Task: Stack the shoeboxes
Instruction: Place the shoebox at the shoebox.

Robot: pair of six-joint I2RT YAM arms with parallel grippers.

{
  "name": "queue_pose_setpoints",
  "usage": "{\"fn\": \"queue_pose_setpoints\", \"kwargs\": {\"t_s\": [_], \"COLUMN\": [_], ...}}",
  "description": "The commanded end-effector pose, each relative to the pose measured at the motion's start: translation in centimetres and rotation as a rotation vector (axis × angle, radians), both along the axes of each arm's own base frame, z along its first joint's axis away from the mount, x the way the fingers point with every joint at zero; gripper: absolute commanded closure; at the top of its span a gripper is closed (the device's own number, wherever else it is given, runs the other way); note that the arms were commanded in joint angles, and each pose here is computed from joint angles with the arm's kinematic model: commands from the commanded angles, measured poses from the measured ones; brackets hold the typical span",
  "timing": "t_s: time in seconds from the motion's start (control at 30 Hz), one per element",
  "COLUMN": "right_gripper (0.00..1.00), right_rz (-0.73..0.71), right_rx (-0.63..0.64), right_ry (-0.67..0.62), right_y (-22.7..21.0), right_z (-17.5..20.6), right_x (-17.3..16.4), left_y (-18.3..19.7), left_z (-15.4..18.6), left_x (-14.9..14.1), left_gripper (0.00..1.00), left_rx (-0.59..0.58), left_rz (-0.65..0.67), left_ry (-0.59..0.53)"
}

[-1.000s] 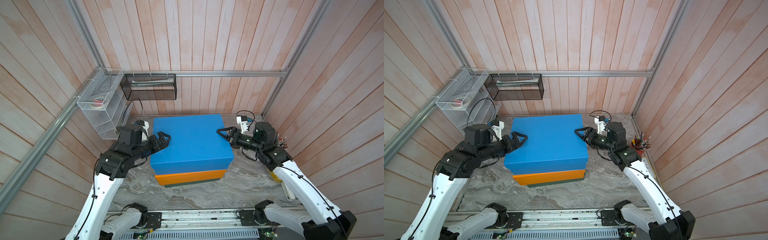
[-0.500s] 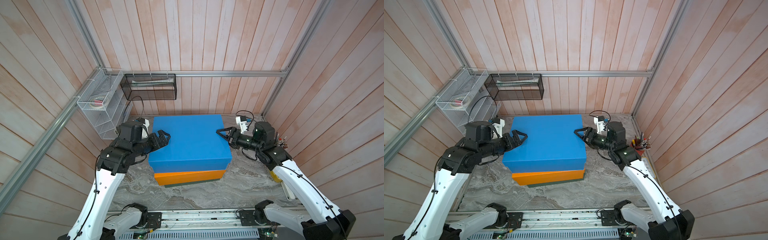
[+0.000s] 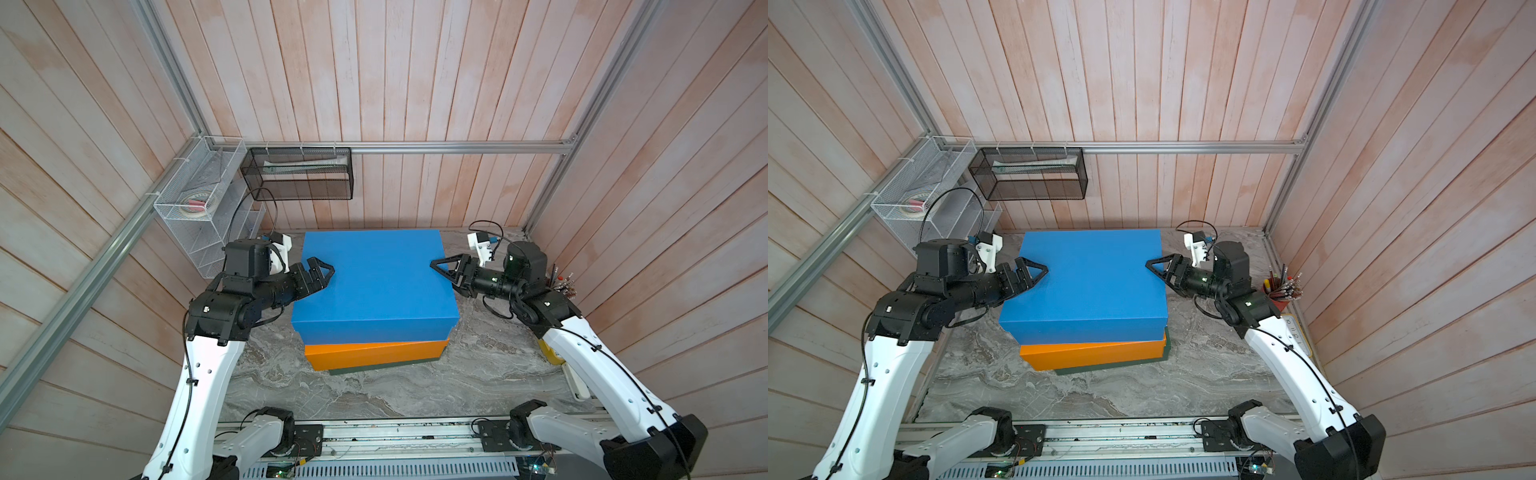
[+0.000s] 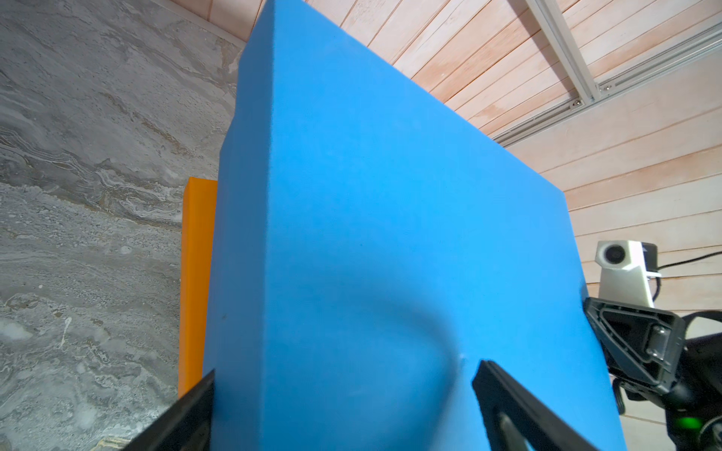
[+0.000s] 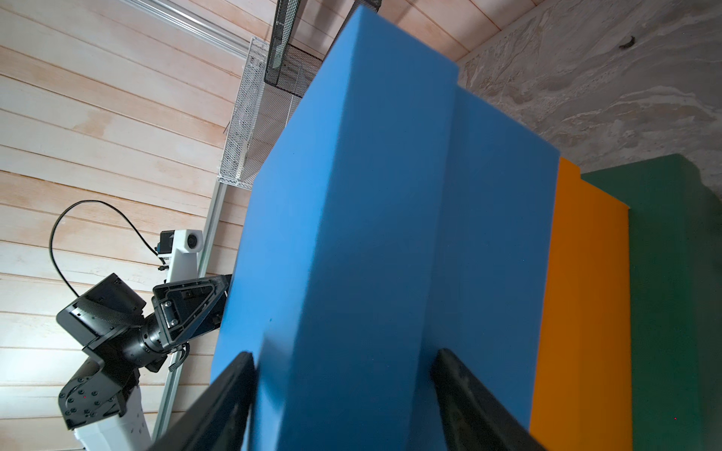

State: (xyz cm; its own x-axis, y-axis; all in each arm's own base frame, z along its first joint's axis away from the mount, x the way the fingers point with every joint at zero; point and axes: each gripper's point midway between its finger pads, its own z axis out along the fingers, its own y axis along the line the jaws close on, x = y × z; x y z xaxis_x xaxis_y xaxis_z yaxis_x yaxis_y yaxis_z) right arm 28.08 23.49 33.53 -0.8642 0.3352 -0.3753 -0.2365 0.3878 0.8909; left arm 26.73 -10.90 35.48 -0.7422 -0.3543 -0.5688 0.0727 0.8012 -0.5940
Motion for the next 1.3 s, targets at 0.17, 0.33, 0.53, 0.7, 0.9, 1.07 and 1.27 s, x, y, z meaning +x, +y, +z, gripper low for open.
{"fn": "queue_pose_setpoints", "kwargs": {"t_s": [0.17, 0.33, 0.53, 0.7, 0.9, 1.07, 1.27], "right_gripper": [0.27, 0.26, 0.16, 0.14, 0.14, 0.14, 0.14], "right_rz": [0.025, 0.035, 0.065, 0.061, 0.057, 0.045, 0.047], "right_rx": [-0.123, -0.097, -0.008, -0.049, -0.098, -0.1, -0.065], "right_ry": [0.251, 0.241, 0.165, 0.152, 0.196, 0.198, 0.156], "right_y": [-0.6, -0.4, 0.3, 0.0, -0.3, -0.4, -0.3], "right_z": [-7.0, -6.6, -3.7, -3.5, -5.6, -5.8, -4.2], "right_x": [-1.4, -1.3, -1.1, -0.8, -0.9, -0.8, -0.5], "left_y": [-0.5, 0.2, -0.3, 0.8, 2.8, 3.4, 4.3], "left_z": [0.4, 0.2, 0.1, 0.5, 0.0, 0.9, 1.6], "left_x": [-0.2, -0.2, -0.2, 0.0, 0.5, 0.8, 1.0], "left_gripper": [0.0, 0.0, 0.0, 0.0, 0.0, 0.0, 0.0], "left_rx": [-0.053, -0.022, -0.054, 0.014, 0.127, 0.134, 0.125], "left_rz": [-0.072, -0.06, -0.084, -0.039, 0.036, 0.075, 0.115], "left_ry": [-0.03, -0.032, -0.034, -0.05, -0.054, -0.093, -0.111]}}
